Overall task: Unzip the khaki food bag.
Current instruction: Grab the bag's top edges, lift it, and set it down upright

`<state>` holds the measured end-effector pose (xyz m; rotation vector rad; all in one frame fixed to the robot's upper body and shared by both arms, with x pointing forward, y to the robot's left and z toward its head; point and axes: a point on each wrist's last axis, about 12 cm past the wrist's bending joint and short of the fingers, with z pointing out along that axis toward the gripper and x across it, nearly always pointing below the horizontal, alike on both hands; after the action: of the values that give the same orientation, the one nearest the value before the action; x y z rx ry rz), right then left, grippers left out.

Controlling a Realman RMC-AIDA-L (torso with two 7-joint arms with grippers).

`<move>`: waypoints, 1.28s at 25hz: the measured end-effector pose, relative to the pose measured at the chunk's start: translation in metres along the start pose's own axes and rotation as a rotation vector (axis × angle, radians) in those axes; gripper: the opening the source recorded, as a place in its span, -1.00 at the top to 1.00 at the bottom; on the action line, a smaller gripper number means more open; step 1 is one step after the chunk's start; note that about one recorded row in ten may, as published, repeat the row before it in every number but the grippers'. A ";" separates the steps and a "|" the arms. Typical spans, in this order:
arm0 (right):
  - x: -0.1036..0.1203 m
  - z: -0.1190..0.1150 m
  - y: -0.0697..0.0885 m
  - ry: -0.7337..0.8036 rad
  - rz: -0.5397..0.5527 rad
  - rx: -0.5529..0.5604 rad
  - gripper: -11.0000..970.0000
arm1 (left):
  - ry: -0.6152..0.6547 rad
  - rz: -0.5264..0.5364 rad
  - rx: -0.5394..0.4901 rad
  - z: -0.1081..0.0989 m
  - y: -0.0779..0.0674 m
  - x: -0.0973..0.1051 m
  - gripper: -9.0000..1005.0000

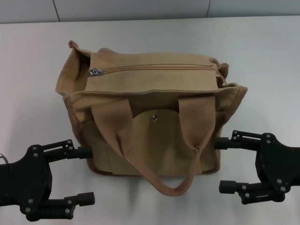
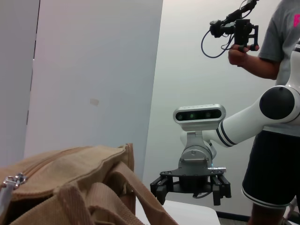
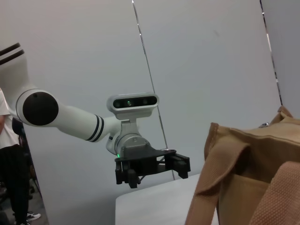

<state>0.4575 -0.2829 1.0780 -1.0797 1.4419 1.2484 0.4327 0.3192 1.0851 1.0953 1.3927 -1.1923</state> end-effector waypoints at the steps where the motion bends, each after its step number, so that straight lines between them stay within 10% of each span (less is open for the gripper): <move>1: 0.000 0.000 0.000 0.001 0.000 0.002 -0.73 | 0.000 0.001 0.000 0.000 0.000 0.000 -0.59; 16: 0.001 0.006 -0.001 0.017 0.003 -0.026 -0.73 | 0.000 0.004 0.000 0.000 0.000 0.000 -0.50; 23: 0.001 -0.001 0.003 -0.039 -0.024 0.021 -0.73 | -0.128 0.068 -0.376 -0.038 -0.012 0.014 -0.45; 32: -0.001 0.000 0.001 -0.042 -0.036 0.023 -0.73 | -0.102 0.055 -0.340 0.018 0.005 0.038 -0.40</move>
<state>0.4571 -0.2827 1.0787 -1.0542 1.3963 1.2196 0.4346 0.3031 1.0454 0.8175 1.4140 -0.9165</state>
